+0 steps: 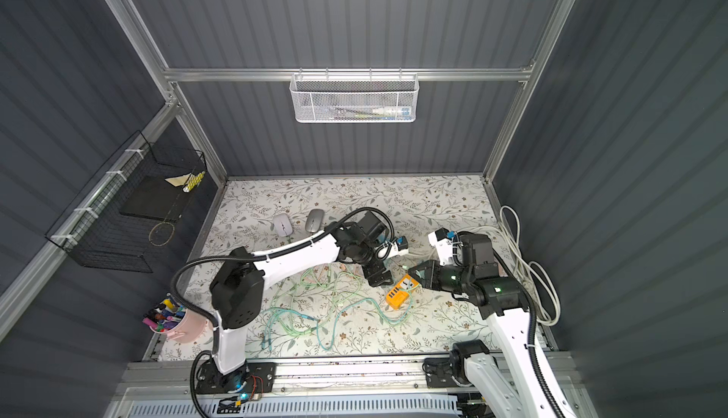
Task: Unplug the wireless mouse
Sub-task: Place the plug at the center of the board, then place the power cord at the center of the board, then pick up the mouse from the center of the board.
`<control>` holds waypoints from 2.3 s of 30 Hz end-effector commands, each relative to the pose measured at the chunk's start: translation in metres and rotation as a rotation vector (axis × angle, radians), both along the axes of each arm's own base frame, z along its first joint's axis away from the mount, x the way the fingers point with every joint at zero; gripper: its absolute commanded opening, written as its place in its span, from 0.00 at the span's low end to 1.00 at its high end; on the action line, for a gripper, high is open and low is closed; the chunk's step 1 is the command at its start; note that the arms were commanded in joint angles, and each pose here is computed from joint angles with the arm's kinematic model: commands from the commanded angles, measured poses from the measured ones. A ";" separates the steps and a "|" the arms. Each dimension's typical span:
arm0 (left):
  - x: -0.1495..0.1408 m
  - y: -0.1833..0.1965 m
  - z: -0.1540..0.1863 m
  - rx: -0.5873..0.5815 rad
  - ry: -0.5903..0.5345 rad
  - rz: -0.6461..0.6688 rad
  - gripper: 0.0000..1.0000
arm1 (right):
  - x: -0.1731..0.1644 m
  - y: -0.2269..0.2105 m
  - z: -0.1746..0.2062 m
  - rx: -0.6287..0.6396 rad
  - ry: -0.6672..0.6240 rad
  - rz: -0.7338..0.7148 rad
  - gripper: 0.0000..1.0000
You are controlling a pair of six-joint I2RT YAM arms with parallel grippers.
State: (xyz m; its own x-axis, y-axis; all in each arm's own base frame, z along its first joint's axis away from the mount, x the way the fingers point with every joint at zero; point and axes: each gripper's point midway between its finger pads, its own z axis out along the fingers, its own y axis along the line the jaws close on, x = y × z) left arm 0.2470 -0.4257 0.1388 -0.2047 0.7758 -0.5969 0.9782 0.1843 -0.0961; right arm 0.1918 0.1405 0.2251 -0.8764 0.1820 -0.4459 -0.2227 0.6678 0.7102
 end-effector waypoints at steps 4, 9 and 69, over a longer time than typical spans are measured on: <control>0.014 0.041 0.076 -0.207 -0.072 0.176 1.00 | -0.034 0.041 0.009 0.055 -0.017 0.227 0.00; 0.031 0.095 0.113 -0.283 -0.212 0.408 1.00 | -0.061 0.090 -0.008 0.034 0.017 0.423 0.00; 0.059 0.269 0.115 -0.408 -0.167 1.154 0.99 | -0.029 0.183 -0.142 -0.561 0.153 0.647 0.52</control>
State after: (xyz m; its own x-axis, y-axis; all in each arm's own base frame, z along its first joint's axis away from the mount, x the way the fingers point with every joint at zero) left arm 0.3044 -0.1485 0.2542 -0.5415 -0.0302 -0.8402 0.2510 0.9480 -0.1958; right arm 0.1554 0.3178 0.0835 -0.7927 -0.5886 -0.1588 -0.5990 0.7035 0.3826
